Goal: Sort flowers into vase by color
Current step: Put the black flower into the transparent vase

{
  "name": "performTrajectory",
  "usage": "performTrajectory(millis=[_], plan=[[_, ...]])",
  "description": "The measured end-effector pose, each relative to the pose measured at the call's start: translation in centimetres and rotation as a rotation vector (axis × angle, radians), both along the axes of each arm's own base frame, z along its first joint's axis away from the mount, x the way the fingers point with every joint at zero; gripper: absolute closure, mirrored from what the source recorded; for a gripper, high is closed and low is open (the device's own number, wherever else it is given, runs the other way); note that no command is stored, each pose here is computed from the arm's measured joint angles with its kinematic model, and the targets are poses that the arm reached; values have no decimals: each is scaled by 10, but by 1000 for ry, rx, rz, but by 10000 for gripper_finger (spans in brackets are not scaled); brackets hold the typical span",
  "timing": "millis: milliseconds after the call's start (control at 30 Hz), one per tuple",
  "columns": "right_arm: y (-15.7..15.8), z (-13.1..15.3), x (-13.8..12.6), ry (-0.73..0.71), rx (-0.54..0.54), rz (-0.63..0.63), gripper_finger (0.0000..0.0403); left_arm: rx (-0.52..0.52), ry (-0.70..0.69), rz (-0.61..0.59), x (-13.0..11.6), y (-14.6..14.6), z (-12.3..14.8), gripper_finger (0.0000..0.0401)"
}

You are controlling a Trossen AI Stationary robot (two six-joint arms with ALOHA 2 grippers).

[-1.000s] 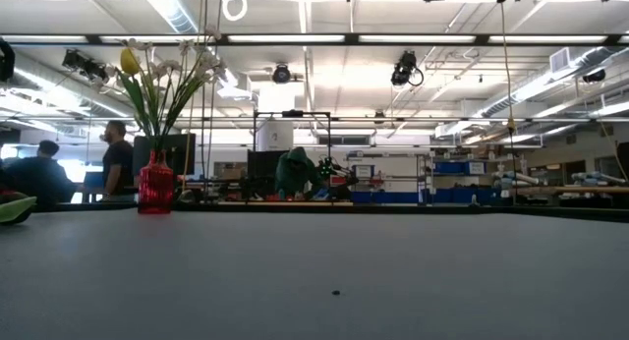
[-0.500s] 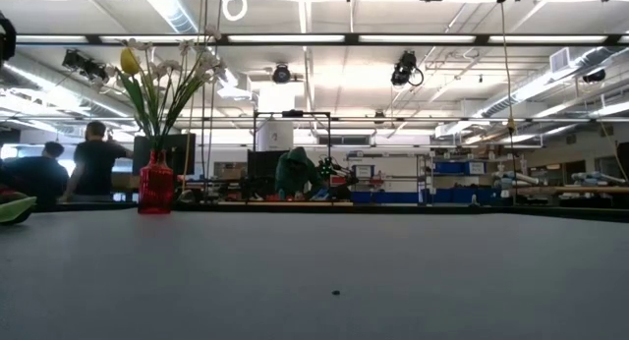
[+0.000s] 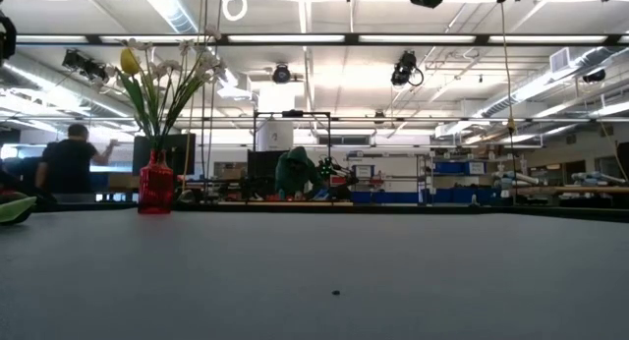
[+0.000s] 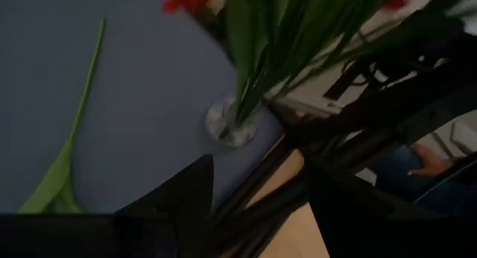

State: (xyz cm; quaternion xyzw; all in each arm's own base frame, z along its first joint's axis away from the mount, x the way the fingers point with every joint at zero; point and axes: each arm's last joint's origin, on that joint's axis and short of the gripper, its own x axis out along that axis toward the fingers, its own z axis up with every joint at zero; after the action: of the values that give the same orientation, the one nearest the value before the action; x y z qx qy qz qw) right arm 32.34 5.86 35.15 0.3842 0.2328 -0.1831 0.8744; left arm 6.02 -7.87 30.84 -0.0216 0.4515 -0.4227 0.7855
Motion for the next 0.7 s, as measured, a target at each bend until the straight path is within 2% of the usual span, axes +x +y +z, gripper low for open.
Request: performTrajectory(millis=[100, 233, 333, 433, 700], plan=[[4, -19, 15, 54, 20, 14, 238, 60, 64, 46, -4, 5, -5, 186], [11, -60, 46, 140, 43, 96, 238, 138, 100, 122, -8, 13, -9, 186], [17, -84, 67, 128, 49, 153, 238, 175, 73, 210, -10, 19, -10, 193], [22, -104, 82, 120, 85, 204, 238, 188, 43, 345, -10, 24, -9, 204], [23, -124, 94, 123, 136, 196, 238, 217, 146, 634, -17, 37, -14, 229]])
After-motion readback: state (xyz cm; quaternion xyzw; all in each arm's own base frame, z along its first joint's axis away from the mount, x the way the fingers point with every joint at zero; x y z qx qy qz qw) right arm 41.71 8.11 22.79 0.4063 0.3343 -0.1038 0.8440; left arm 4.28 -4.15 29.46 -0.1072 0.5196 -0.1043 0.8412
